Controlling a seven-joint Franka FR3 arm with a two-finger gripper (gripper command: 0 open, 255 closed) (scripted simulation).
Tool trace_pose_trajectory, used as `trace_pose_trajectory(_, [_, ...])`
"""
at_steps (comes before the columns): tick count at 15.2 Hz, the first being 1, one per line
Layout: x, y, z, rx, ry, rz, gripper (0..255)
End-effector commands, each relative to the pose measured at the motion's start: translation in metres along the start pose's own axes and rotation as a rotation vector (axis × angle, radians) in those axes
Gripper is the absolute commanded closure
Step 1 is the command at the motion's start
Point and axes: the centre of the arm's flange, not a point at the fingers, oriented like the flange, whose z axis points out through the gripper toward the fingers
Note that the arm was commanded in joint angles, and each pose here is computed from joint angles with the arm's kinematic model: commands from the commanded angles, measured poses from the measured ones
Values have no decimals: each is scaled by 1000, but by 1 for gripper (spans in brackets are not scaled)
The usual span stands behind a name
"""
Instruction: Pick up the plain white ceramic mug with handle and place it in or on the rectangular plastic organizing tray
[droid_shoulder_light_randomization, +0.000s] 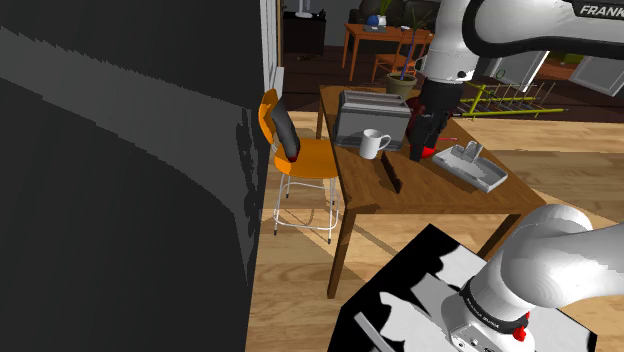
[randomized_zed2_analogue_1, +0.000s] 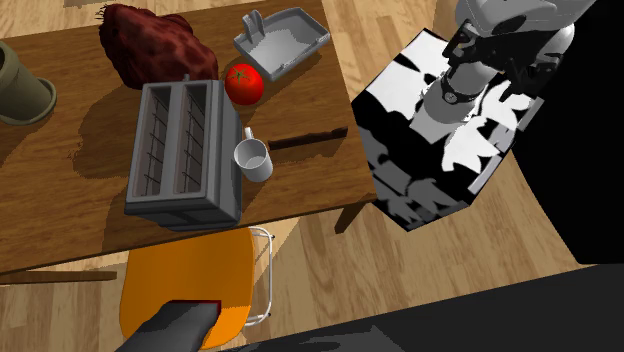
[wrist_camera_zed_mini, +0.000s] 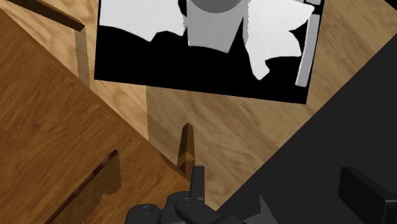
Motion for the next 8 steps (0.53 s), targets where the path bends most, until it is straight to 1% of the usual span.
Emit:
trace_pose_trajectory(1, [0,0,0,0,0,0,0])
trace_pose_trajectory(8, [52,64,29,-15,32,-21,0])
